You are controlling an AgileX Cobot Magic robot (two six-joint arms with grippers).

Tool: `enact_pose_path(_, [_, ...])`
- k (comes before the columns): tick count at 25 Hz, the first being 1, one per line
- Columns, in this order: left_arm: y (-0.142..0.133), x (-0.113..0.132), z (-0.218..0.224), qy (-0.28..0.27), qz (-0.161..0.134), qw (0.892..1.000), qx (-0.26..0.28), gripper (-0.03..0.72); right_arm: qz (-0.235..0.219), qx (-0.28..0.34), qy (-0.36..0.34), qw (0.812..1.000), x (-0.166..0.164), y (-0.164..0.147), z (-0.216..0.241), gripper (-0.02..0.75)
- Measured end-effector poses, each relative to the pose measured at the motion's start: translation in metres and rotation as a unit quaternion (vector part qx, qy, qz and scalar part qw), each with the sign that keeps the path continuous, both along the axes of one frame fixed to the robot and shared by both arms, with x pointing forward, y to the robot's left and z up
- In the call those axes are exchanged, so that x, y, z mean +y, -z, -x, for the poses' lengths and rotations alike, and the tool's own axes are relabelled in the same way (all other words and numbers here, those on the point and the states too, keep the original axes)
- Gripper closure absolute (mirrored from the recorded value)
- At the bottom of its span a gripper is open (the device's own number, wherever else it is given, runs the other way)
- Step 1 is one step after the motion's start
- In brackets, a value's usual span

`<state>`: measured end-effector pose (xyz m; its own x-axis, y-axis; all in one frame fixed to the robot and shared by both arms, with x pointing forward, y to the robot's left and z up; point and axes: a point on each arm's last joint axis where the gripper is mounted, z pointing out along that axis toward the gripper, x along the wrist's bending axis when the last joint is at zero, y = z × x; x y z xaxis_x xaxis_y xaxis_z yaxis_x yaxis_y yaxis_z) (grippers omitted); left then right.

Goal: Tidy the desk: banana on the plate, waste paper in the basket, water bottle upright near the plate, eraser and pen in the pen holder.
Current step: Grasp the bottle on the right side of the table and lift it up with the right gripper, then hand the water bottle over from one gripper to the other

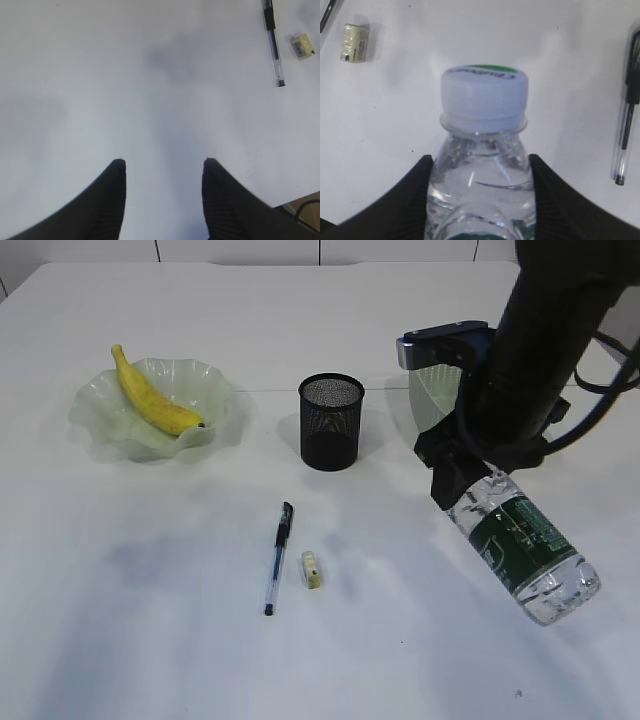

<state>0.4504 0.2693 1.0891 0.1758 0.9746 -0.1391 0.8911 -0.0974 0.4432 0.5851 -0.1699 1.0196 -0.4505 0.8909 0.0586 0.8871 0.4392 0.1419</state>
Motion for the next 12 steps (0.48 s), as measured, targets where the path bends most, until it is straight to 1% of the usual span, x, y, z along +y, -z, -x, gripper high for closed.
enact_pose_path(5, [0.0,0.0,0.0,0.0,0.0,1.0,0.0,0.34,-0.02,-0.019,0.007,1.0,-0.007,-0.018,0.025,0.351])
enact_pose_path(12, [0.0,0.0,0.0,0.0,0.0,1.0,0.0,0.34,-0.033,-0.044,0.006,0.998,-0.014,-0.039,0.047,0.351])
